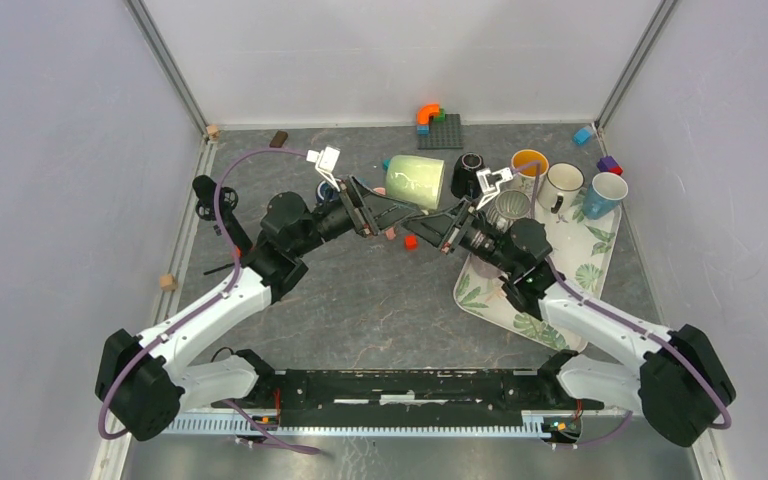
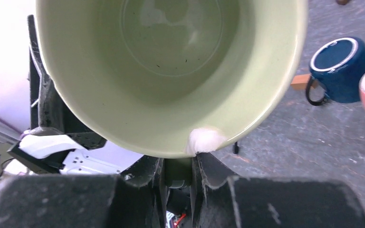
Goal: Turn the mug right side up
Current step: Turn over the cup at the center of the board.
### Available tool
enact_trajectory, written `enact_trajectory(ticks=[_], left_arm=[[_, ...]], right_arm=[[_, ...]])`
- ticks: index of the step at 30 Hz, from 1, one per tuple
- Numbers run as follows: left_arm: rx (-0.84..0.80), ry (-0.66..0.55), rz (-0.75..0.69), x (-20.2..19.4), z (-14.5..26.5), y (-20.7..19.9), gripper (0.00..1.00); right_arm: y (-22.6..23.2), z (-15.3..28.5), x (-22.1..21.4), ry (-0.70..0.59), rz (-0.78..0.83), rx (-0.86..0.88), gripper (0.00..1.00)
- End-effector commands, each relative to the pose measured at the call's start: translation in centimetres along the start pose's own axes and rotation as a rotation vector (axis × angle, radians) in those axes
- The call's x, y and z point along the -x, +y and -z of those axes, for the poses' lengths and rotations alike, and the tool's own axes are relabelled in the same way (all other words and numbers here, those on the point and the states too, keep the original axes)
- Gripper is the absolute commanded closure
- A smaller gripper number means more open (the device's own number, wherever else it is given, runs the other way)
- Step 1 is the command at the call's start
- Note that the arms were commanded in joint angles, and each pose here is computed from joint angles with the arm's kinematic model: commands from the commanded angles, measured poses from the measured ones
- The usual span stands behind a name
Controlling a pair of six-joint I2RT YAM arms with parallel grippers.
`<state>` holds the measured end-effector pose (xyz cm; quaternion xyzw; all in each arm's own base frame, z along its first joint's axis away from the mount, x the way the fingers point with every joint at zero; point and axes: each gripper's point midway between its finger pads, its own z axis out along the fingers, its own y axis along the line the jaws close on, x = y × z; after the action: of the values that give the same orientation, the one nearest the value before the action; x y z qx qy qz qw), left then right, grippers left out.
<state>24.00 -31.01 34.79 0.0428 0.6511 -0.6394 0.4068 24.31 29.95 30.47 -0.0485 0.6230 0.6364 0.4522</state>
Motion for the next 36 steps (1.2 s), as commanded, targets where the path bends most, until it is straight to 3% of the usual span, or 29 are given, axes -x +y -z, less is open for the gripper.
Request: enact_trajectory(ticks=[1,7,18,27,36], left_arm=[[-0.013,-0.027,-0.102,1.7,0.0,-1.8,0.0],[0.108,0.007,-0.158,1.2,0.8,0.3,0.0],[0.219,0.051,-0.241,1.0,2.5,1.3,0.0],[0.232,0.155,-0.251,-0.5,2.9,1.7,0.0],[0.213,0.285,-0.259,-2.4,2.8,2.1,0.0]], right_arm=[[2.3,0.0,4.1,-0.122,0.181,-0.009,1.0],[0.6,1.1,5.5,-0.146,0.279,-0.173,1.0],[-5.3,6.0,8.5,-0.158,0.475,-0.636,1.0],[-10.3,13.2,11.5,-0.143,0.56,-1.026,1.0],[-15.3,22.4,13.4,-0.126,0.546,-1.399,1.0]])
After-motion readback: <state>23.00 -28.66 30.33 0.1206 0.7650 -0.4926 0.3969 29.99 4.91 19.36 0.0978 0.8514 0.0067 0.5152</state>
